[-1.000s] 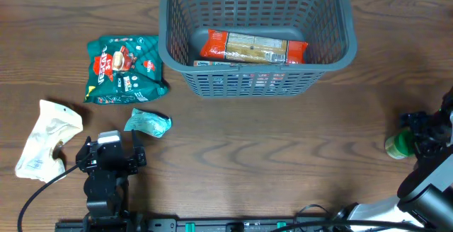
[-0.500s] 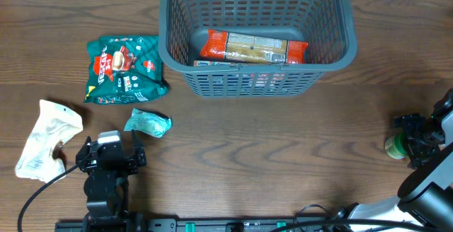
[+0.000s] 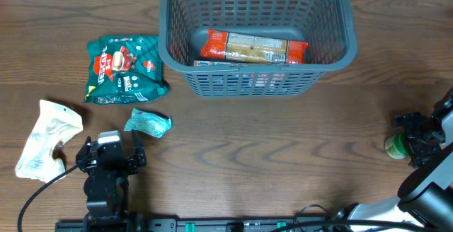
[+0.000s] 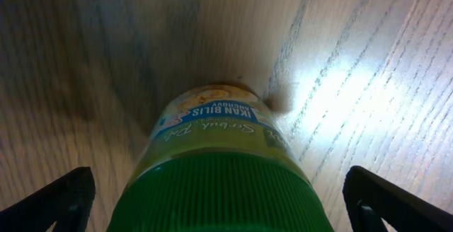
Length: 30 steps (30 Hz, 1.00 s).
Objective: Pack container
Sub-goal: 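Grasp the green-capped jar from above with the right gripper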
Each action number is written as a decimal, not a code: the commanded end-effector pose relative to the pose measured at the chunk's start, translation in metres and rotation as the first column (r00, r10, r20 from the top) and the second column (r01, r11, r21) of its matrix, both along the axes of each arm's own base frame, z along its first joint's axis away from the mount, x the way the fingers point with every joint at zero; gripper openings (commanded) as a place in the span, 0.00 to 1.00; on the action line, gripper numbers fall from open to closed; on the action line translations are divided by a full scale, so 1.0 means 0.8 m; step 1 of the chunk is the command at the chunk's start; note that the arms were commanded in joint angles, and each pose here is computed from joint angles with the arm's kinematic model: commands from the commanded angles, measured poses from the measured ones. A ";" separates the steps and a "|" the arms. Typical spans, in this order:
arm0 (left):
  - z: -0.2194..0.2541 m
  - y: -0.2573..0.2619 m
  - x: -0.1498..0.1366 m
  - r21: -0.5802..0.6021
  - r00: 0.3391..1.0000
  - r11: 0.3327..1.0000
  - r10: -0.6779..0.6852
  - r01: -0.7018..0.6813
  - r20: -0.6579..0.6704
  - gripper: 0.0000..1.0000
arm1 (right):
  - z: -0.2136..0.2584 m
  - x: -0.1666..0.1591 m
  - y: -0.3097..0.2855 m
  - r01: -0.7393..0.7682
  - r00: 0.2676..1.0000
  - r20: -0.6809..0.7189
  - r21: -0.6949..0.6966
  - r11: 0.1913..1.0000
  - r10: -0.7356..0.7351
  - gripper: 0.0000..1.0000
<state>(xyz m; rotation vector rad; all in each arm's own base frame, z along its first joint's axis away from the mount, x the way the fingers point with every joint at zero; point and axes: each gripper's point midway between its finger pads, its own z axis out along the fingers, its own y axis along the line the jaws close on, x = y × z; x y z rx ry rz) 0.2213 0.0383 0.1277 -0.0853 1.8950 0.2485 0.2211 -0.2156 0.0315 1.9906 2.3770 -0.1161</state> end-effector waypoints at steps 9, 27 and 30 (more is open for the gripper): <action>-0.011 0.000 0.000 0.016 1.000 1.000 -0.005 0.006 -0.022 0.98 | -0.029 -0.014 0.010 -0.005 1.000 -0.006 0.009 1.000 0.005 0.96; -0.011 0.000 0.000 0.016 1.000 1.000 -0.005 0.006 -0.022 0.99 | -0.031 0.009 0.025 -0.148 0.987 0.073 0.055 0.987 0.144 0.01; -0.011 0.000 0.000 0.016 1.000 1.000 -0.005 0.006 -0.022 0.98 | -0.027 0.017 0.028 -0.171 0.982 0.090 0.050 0.984 0.166 0.01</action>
